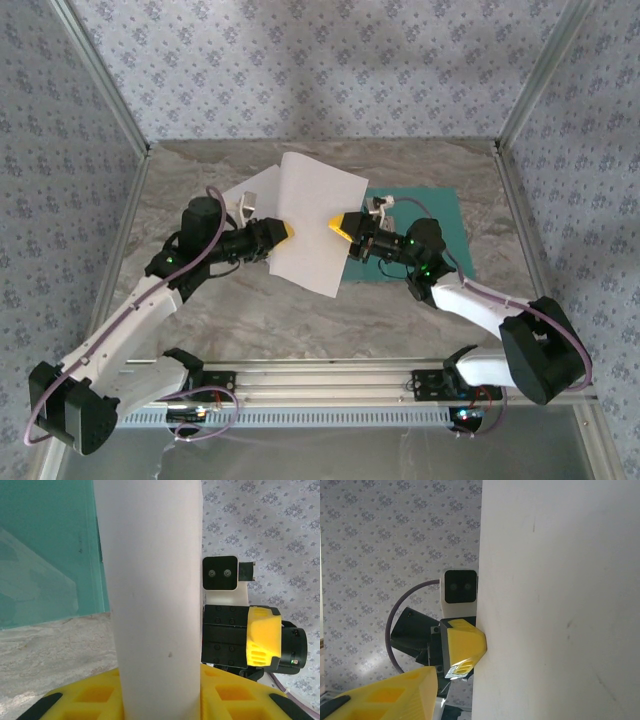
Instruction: Put the files into the folder
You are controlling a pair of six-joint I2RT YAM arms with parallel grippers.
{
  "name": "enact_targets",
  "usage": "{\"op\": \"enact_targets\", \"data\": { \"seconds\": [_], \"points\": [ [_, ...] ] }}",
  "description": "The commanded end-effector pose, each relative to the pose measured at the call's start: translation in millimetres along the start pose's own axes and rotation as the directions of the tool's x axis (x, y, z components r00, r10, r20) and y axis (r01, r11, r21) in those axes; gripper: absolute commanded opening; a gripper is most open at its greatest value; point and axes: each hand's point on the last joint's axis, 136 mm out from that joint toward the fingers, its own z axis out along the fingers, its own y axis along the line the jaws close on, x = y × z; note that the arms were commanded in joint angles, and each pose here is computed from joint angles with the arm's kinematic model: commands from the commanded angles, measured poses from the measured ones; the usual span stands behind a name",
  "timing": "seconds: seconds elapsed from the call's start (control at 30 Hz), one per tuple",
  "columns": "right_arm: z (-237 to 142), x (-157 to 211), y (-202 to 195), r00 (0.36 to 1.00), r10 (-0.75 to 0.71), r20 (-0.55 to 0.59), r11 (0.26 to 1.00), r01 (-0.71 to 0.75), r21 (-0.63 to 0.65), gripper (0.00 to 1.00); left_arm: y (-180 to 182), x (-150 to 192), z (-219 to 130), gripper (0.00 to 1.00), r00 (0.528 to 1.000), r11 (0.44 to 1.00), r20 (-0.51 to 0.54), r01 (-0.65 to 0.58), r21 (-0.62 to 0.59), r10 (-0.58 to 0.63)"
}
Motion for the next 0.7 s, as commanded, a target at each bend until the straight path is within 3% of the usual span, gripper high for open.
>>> {"op": "enact_targets", "data": {
  "seconds": [0.0, 0.3, 0.67],
  "points": [
    [-2.9, 1.7, 5.5, 0.999, -0.031, 0.015, 0.999, 0.032, -0.017, 0.52, -2.7, -1.6, -5.4, 0.34, 0.999, 1.000, 0.032, -0.021, -0.003, 0.021],
    [-3.7, 1.5, 4.0, 0.999, -0.032, 0.019, 0.999, 0.033, -0.014, 0.56, -3.9, -1.8, -4.0, 0.34, 0.999, 1.000, 0.034, -0.026, -0.002, 0.026],
    [-4.5, 1.3, 5.1, 0.999, -0.028, 0.029, 0.999, 0.029, -0.019, 0.50, -5.6, -1.7, 1.1, 0.33, 0.998, 0.999, 0.046, -0.037, -0.004, 0.037]
  ]
}}
